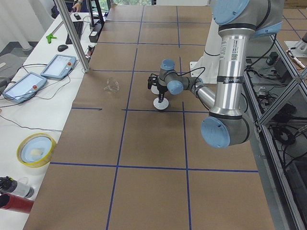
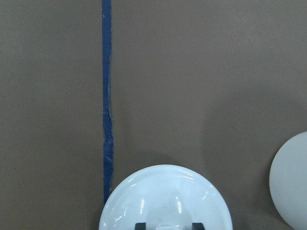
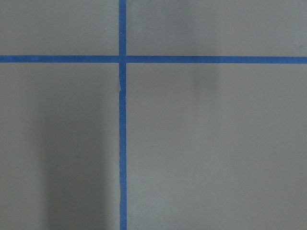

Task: Place funnel on cup
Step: 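Lower the lid onto the table beside the mug and open the left gripper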

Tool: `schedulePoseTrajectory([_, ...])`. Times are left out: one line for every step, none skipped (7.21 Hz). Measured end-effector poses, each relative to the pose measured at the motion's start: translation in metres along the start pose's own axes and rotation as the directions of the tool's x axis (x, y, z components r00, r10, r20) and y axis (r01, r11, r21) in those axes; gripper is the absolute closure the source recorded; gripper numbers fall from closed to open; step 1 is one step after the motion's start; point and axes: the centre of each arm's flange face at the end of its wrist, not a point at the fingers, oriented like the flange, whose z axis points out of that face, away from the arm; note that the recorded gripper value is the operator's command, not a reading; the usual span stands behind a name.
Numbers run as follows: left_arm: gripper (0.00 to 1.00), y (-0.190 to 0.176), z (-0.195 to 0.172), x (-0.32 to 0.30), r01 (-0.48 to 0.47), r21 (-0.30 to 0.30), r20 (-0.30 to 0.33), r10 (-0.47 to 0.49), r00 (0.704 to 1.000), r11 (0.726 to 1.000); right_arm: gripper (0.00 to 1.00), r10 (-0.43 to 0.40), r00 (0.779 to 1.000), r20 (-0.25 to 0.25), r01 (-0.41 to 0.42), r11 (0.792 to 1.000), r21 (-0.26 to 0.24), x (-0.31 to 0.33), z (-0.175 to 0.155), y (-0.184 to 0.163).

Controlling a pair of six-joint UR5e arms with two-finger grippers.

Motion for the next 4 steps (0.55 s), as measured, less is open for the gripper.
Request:
schedulePoseTrajectory([0.14,-0.0001,0.0012,-0.0003,0.000,-0.001,0.002,0.000,1.000,1.000,0.00,0.000,1.000,0.000,0.000,1.000,0.000,0.0000,0.0000,0.0000])
schedulePoseTrajectory([0.01,-0.0002,0.0017,-0.0004,0.000,-0.001,0.003,0.000,1.000,1.000,0.00,0.000,1.000,0.000,0.000,1.000,0.000,0.0000,0.0000,0.0000])
schedulePoseTrajectory([0.00,-0.0010,0.0017,-0.0005,0.001,0.004,0.005,-0.001,1.000,1.000,0.00,0.000,1.000,0.000,0.000,1.000,0.000,-0.0001,-0.0001,0.0000])
schedulePoseTrajectory([0.00,-0.0019,0.0016,-0.0003,0.002,0.011,0.007,-0.002,1.000,1.000,0.00,0.000,1.000,0.000,0.000,1.000,0.000,-0.0001,-0.0002,0.0000])
